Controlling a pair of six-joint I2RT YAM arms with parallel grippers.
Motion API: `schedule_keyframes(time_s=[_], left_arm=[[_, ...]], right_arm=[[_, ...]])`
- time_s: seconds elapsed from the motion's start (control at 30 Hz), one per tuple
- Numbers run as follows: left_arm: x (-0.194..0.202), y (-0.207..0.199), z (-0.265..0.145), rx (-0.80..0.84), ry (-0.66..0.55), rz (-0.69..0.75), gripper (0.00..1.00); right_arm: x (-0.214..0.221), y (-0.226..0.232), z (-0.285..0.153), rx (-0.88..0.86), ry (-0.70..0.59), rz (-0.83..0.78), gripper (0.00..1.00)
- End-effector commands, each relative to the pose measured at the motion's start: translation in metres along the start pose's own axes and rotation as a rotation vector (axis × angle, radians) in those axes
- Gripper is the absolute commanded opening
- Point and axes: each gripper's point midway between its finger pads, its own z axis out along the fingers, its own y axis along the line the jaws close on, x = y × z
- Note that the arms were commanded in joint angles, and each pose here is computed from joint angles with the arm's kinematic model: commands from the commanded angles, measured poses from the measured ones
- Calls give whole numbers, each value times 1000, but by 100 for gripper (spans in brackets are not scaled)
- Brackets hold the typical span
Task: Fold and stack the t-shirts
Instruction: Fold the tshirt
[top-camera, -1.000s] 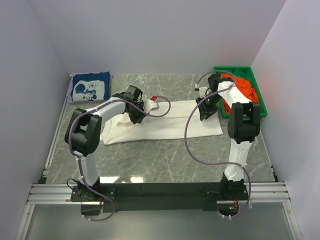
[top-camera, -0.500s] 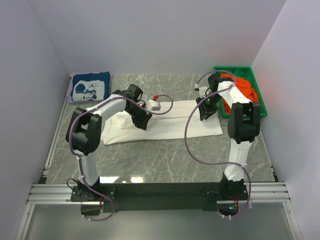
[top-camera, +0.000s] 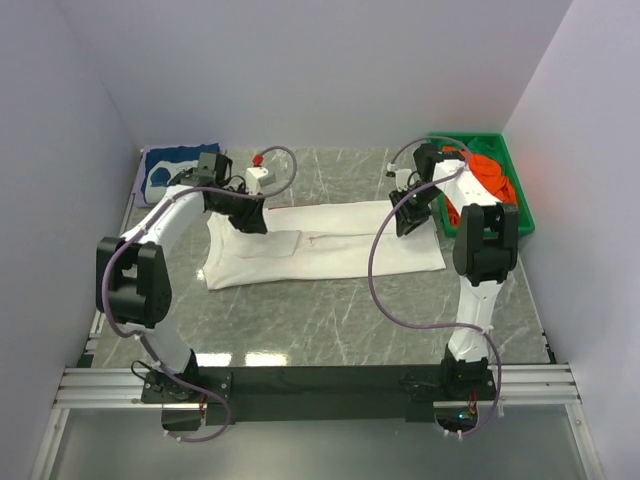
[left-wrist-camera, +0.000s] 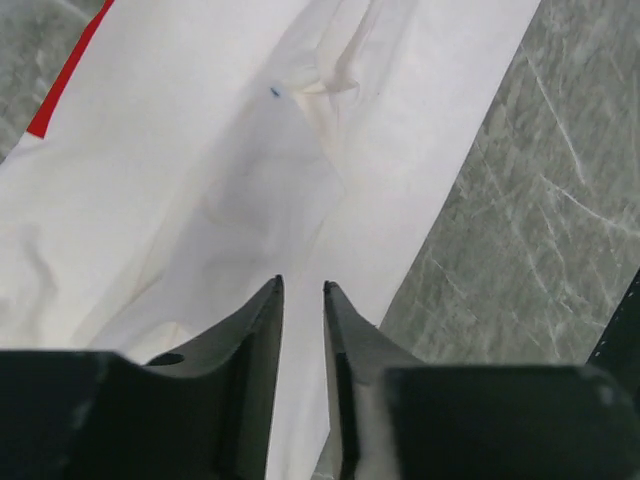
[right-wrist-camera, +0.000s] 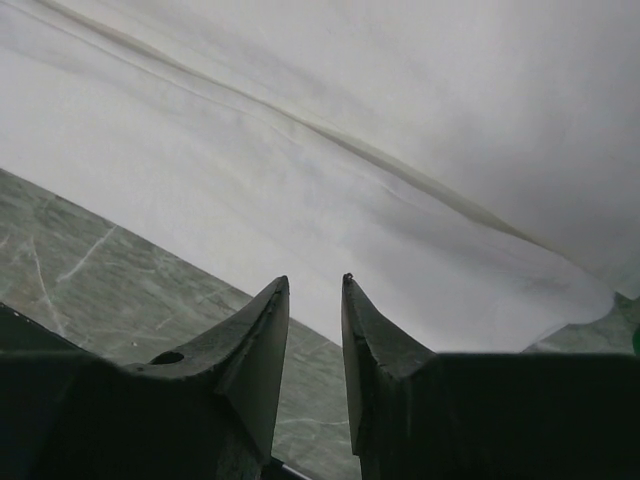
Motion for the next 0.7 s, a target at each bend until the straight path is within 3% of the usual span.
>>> schedule_keyframes(time_s=[0.0,0.1,0.3,0.5,0.67], left_arm=[[18,-9,2,53,8,-134,27],[45,22,19,16,55,-292,22],[62,84,44,-113,101,-441,20],[53,114,52,-164,106,-440,25],[30,114,24,-223,58,-312,32]], right_arm=[[-19,6,3,-23,-38,-20,34],[-22,2,13,-5,-25,-25,34],[-21,-16,36,58,31,-7,35],[2,-16,56,109,128,-14,35],[43,18,56,69,198,-58,34]])
